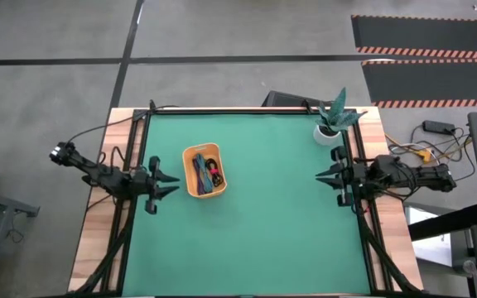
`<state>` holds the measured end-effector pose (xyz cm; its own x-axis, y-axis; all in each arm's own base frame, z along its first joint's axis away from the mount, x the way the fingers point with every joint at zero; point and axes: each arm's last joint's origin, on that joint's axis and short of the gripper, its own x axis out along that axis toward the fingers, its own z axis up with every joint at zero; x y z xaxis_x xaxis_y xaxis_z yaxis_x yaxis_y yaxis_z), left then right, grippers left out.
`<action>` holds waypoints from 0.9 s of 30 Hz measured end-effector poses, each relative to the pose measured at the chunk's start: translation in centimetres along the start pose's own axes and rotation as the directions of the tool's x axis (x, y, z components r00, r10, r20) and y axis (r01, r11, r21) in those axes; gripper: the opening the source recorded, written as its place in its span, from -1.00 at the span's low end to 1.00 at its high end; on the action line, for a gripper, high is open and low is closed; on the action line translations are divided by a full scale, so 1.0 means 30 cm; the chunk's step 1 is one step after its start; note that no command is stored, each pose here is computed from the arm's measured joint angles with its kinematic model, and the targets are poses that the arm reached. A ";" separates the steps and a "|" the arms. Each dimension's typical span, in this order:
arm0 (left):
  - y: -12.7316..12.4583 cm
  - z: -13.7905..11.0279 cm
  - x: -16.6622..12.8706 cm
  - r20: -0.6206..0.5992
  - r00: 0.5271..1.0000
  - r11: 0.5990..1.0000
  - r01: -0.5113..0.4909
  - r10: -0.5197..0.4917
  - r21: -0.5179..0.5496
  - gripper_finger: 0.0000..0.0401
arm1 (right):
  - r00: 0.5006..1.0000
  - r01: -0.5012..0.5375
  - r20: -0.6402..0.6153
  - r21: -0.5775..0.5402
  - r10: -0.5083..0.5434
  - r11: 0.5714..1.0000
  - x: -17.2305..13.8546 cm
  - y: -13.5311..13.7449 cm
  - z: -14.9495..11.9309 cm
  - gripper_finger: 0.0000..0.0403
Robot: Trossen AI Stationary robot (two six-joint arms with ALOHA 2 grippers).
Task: Pick and place USB-C Cables
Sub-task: Return to Home Position
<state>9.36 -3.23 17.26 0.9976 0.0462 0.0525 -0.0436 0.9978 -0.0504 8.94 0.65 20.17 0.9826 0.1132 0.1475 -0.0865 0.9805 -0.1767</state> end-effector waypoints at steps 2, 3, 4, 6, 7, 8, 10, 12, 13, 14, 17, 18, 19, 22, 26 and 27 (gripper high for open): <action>-0.001 0.012 0.001 0.034 0.999 1.000 0.000 0.000 -0.020 -0.52 | 1.000 0.000 0.003 0.018 0.000 1.000 0.000 0.000 -0.001 -0.83; -0.001 0.020 0.002 0.055 0.998 0.999 -0.005 0.006 -0.032 -0.52 | 1.000 -0.007 0.008 0.025 0.007 1.000 0.000 0.001 0.001 -0.83; -0.001 0.026 0.002 0.071 0.997 0.999 -0.006 0.009 -0.042 -0.52 | 1.000 -0.026 0.015 0.035 0.025 0.999 0.000 0.002 0.003 -0.83; 0.000 0.034 0.001 0.095 0.995 0.998 -0.004 0.010 -0.056 -0.52 | 0.996 -0.087 0.027 0.053 0.086 0.995 0.000 0.008 0.003 -0.83; 0.000 0.036 0.000 0.100 0.995 0.998 -0.004 0.010 -0.059 -0.52 | 0.992 -0.124 0.031 0.061 0.122 0.990 0.000 0.012 -0.001 -0.83; 0.000 0.036 0.000 0.099 0.995 0.998 -0.004 0.010 -0.059 -0.52 | 0.987 -0.158 0.034 0.063 0.156 0.985 0.000 0.016 -0.004 -0.83; 0.000 0.034 0.001 0.095 0.995 0.998 -0.005 0.010 -0.056 -0.52 | 0.980 -0.195 0.042 0.059 0.193 0.979 0.001 0.021 -0.011 -0.83; -0.001 0.034 0.001 0.092 0.996 0.999 -0.005 0.010 -0.054 -0.52 | 0.980 -0.195 0.043 0.026 0.194 0.980 0.003 0.023 -0.021 -0.83; -0.001 0.033 0.002 0.090 0.996 0.999 -0.005 0.010 -0.053 -0.52 | 0.980 -0.194 0.035 0.003 0.194 0.981 0.003 0.024 -0.029 -0.83; -0.001 0.032 0.002 0.088 0.996 0.999 -0.005 0.010 -0.052 -0.52 | 0.982 -0.189 0.024 -0.011 0.189 0.982 0.005 0.025 -0.039 -0.83; -0.001 0.032 0.002 0.088 0.996 0.999 -0.005 0.010 -0.052 -0.52 | 0.984 -0.177 -0.009 -0.006 0.177 0.984 0.006 0.026 -0.058 -0.83; -0.001 0.032 0.002 0.088 0.996 0.999 -0.005 0.010 -0.052 -0.52 | 0.984 -0.179 -0.022 -0.003 0.179 0.984 0.006 0.027 -0.062 -0.83; -0.001 0.032 0.002 0.089 0.996 0.999 -0.005 0.010 -0.052 -0.52 | 0.983 -0.182 -0.037 0.001 0.182 0.983 0.007 0.028 -0.067 -0.83; -0.001 0.032 0.002 0.089 0.996 0.999 -0.006 0.010 -0.052 -0.52 | 0.979 -0.186 -0.076 0.035 0.189 0.982 0.009 0.030 -0.080 -0.83; -0.001 0.032 0.002 0.088 0.996 0.999 -0.006 0.011 -0.052 -0.52 | 0.973 -0.186 -0.122 0.092 0.197 0.978 0.012 0.032 -0.095 -0.83; -0.001 0.031 0.002 0.087 0.996 0.999 -0.006 0.011 -0.052 -0.52 | 0.972 -0.185 -0.127 0.105 0.198 0.977 0.013 0.033 -0.096 -0.83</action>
<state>9.39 -3.22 18.20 0.9884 0.0609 0.1390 -0.0468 0.9937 -0.1021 9.71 1.18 17.24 0.9589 0.2834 -0.0151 -0.2834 0.9539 -0.0982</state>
